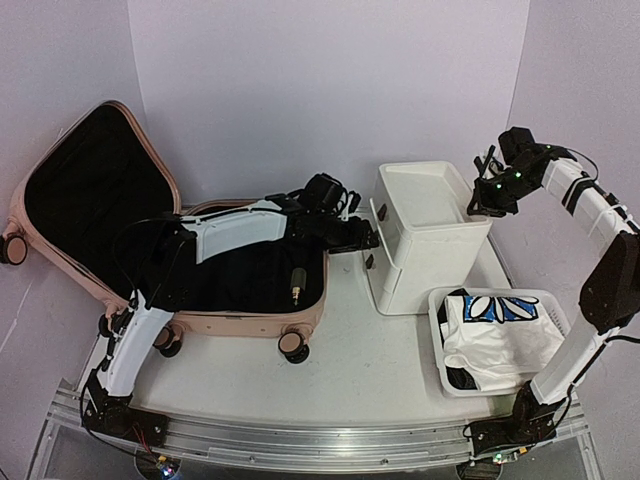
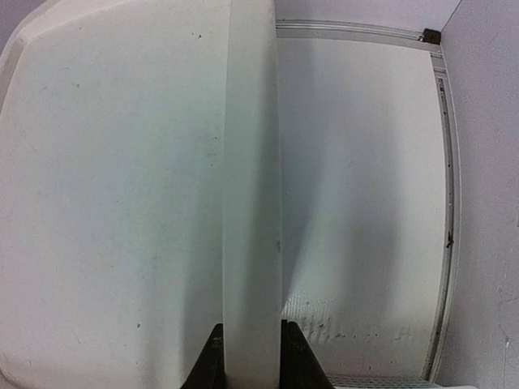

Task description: Open, take out, and arrange the luggage

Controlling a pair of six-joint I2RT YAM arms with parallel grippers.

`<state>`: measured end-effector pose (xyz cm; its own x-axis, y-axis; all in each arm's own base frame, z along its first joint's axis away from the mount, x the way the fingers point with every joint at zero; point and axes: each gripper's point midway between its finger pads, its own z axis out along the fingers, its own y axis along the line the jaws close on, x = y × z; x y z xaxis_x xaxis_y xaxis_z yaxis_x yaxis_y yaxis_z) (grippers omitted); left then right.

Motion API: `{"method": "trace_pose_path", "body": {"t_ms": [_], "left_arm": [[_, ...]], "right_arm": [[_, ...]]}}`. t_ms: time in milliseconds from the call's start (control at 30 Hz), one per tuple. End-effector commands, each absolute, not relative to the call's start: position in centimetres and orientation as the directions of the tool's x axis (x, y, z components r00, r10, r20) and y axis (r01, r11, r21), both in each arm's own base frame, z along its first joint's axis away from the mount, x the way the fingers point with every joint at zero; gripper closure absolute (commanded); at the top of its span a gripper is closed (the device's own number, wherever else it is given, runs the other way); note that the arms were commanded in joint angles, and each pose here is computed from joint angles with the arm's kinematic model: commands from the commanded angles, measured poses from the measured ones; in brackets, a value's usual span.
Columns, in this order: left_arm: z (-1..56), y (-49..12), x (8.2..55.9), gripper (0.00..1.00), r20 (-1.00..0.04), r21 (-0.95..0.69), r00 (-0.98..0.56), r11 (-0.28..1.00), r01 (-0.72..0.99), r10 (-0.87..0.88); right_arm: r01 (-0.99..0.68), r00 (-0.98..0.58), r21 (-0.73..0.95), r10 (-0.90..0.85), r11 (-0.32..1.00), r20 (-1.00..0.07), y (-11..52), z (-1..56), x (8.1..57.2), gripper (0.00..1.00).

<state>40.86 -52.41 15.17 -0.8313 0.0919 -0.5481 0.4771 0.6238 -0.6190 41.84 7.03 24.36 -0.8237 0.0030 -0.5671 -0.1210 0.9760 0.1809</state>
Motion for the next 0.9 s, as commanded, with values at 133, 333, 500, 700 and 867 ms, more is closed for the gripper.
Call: {"method": "trace_pose_path", "body": {"t_ms": [133, 333, 500, 700, 867], "left_arm": [[22.6, -47.8, 39.5, 0.33, -0.766, -0.396, -0.611, 0.601, 0.694, 0.200], [24.1, -40.9, 41.8, 0.33, -0.745, -0.446, -0.656, 0.641, 0.624, 0.121], [21.8, -35.8, 43.8, 0.33, -0.671, -0.509, -0.741, 0.719, 0.473, 0.012], [16.3, -33.1, 42.7, 0.33, -0.551, -0.498, -0.835, 0.798, 0.339, 0.011], [11.7, -32.0, 41.8, 0.33, -0.423, -0.451, -0.905, 0.857, 0.249, 0.040]], "right_arm": [[-0.116, -0.838, 0.338, 0.091, 0.934, -0.538, 9.5, 25.7, 40.4, 1.00], [-0.103, -0.840, 0.318, 0.089, 0.942, -0.535, 9.1, 25.5, 40.3, 1.00], [-0.100, -0.839, 0.324, 0.096, 0.941, -0.535, 9.1, 25.6, 40.4, 1.00], [-0.107, -0.838, 0.324, 0.090, 0.940, -0.538, 9.2, 25.7, 40.3, 1.00], [-0.107, -0.844, 0.323, 0.086, 0.940, -0.529, 9.2, 25.2, 40.0, 1.00]]}}
